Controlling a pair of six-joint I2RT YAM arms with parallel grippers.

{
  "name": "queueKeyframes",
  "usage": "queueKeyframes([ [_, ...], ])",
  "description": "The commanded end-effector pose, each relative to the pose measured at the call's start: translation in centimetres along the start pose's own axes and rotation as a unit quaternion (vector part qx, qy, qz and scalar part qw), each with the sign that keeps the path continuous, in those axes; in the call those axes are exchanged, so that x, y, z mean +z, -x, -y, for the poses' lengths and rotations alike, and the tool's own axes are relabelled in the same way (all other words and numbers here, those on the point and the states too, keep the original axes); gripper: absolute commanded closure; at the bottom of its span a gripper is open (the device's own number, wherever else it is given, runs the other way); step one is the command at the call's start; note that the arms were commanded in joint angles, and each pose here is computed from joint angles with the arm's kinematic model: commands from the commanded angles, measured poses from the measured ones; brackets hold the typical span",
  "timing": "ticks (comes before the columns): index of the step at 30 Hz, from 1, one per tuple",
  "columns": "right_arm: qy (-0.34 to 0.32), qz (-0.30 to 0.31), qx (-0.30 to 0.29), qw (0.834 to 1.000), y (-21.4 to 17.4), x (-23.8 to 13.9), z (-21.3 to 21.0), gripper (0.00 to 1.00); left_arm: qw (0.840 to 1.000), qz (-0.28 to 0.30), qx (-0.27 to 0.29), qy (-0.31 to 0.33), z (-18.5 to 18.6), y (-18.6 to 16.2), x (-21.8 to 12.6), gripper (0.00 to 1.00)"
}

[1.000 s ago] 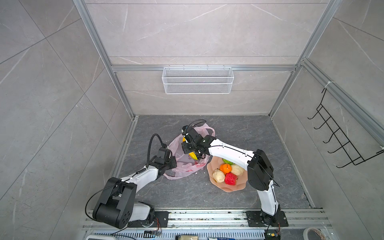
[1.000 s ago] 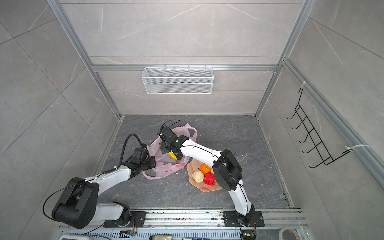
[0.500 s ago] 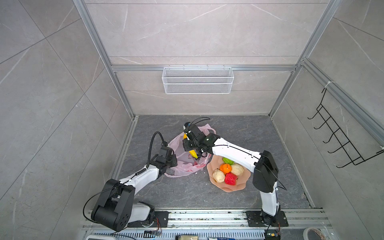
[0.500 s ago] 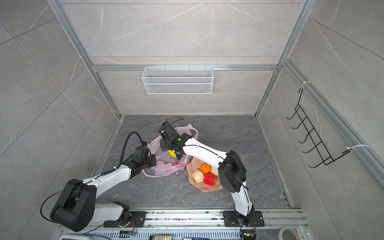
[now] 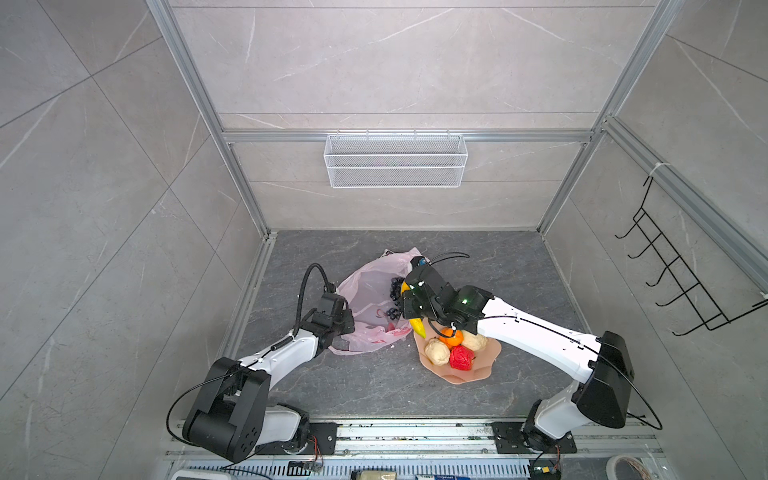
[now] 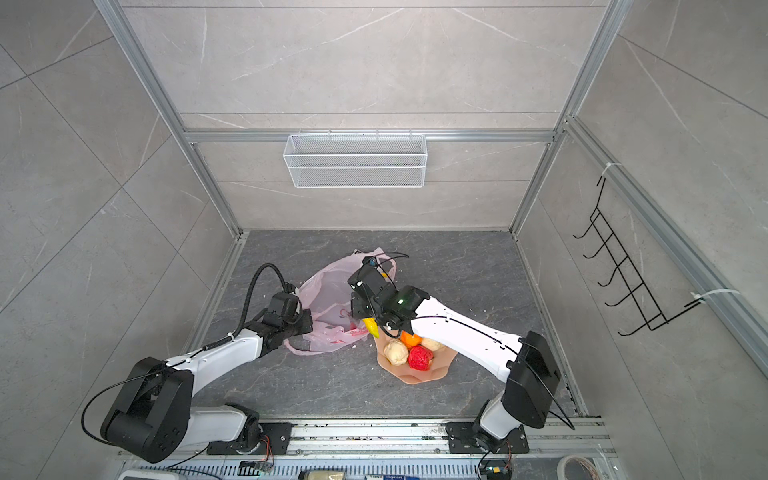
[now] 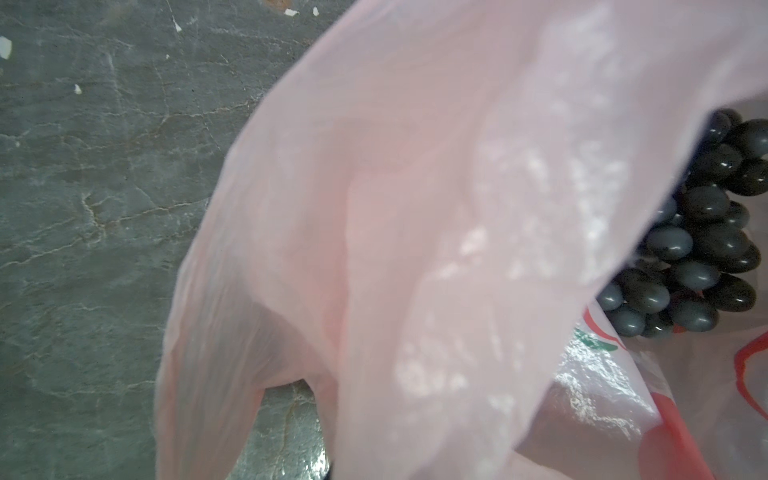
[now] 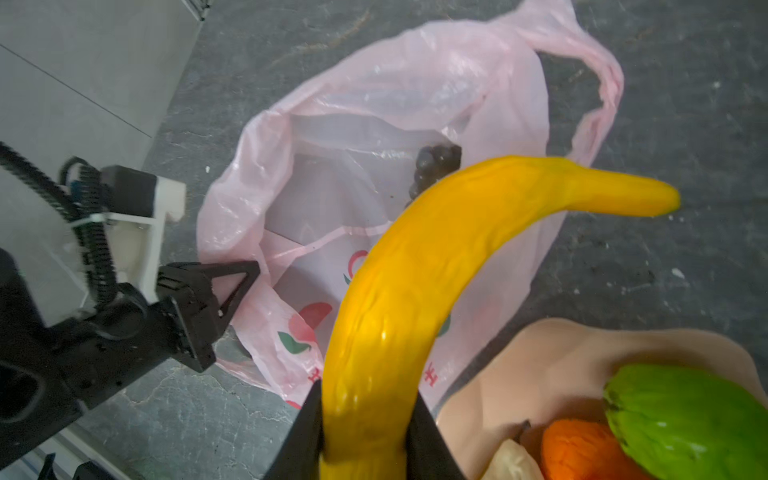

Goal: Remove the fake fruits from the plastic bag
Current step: 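Lift the banana out of the bag and carry it over the peach bowl, then lower the banana into the bowl and open the right gripper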

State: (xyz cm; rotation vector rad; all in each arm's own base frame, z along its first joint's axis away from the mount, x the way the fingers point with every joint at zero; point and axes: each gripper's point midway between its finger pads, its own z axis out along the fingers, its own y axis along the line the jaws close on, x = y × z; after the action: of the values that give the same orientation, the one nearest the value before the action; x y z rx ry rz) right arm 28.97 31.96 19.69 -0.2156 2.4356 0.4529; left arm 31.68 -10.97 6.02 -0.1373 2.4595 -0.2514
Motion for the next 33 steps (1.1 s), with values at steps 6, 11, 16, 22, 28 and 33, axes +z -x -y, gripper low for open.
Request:
queueKeyframes([
  [6,-0.052,-0.031,0.061,0.996,-4.3,0.0,3.4,0.91,1.0,0.01,0.01,-0.007,0.6,1.1,-0.5,1.0],
  [11,-0.073,-0.031,0.106,0.991,-5.6,0.8,4.6,0.91,1.0,0.008,0.008,-0.007,0.6,1.0,-0.3,1.0],
  [16,-0.094,-0.032,0.139,0.985,-6.2,1.6,5.2,0.91,1.0,0.005,0.01,-0.005,0.5,0.9,-0.2,1.0],
  [22,-0.112,-0.043,0.155,0.981,-7.2,2.5,5.8,0.91,1.0,0.004,0.009,-0.002,0.4,0.8,-0.1,1.0],
  [28,-0.119,-0.052,0.147,0.981,-7.6,3.4,5.6,0.92,1.0,0.003,0.009,-0.003,0.4,0.8,-0.1,1.0],
  [33,-0.14,-0.059,0.123,0.981,-7.6,3.9,6.0,0.92,1.0,0.003,0.01,-0.001,0.4,0.8,-0.1,1.0],
])
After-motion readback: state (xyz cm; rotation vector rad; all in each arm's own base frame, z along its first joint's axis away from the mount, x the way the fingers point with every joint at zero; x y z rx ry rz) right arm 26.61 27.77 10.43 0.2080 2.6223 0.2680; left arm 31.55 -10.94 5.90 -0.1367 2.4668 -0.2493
